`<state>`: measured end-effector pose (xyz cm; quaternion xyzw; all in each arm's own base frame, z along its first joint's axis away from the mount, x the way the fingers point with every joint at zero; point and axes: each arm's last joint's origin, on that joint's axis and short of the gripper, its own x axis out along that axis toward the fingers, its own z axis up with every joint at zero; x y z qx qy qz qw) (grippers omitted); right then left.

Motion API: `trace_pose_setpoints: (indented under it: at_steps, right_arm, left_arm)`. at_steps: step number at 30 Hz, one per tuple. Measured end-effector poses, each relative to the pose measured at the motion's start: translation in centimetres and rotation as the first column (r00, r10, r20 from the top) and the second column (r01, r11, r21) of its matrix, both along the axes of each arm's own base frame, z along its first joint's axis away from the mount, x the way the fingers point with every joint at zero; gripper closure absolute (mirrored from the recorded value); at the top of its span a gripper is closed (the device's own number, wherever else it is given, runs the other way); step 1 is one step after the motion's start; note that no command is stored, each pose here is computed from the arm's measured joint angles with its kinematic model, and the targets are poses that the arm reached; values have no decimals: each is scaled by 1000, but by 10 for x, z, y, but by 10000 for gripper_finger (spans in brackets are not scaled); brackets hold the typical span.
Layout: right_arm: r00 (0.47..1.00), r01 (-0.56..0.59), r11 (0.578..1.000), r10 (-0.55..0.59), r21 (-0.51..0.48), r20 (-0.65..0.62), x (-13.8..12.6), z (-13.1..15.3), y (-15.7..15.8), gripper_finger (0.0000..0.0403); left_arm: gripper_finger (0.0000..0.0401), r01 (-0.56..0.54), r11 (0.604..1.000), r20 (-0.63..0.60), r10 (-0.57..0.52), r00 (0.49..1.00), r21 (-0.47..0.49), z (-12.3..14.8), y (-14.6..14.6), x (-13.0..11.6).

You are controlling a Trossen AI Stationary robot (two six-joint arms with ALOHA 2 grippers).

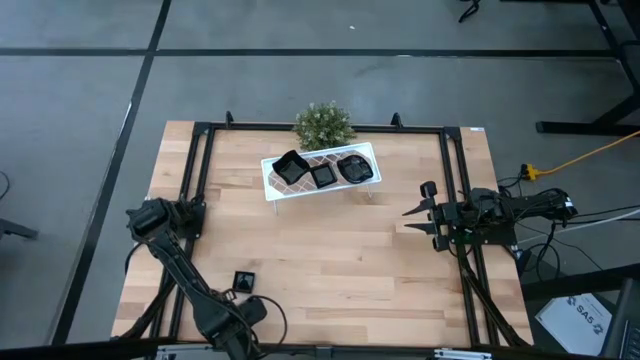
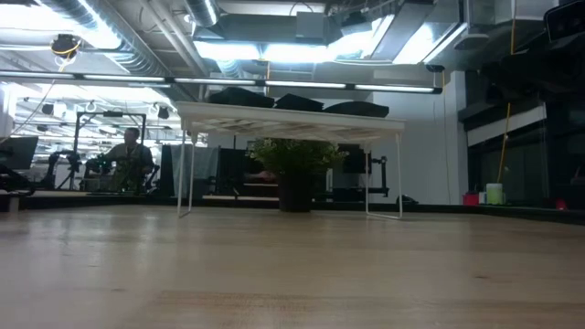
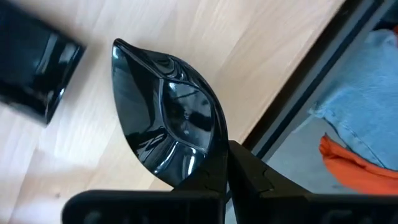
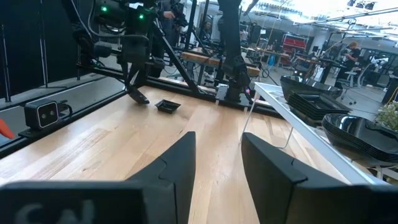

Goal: Pick & Place Mini shaped plates
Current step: Stack the leaf-shaped plate on top of the leaf-shaped plate on the shelf

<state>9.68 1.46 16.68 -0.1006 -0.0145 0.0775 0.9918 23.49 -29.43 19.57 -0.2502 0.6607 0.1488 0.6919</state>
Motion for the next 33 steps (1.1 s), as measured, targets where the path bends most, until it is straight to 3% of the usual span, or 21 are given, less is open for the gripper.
trace_pose_setpoints:
  at_steps: [13,25,33]
  right_arm:
    - [1000,0,1000,0,0,0,0,0,0,273]
    - [1000,0,1000,0,0,0,0,0,0,273]
    - [1000,0,1000,0,0,0,0,0,0,273]
  left_arm:
    - [399,89,993,102,-96,990,77,1,16,22]
    - [399,173,977,125,-189,974,129,3,42,47]
    - [399,255,955,208,-283,936,149,13,62,67]
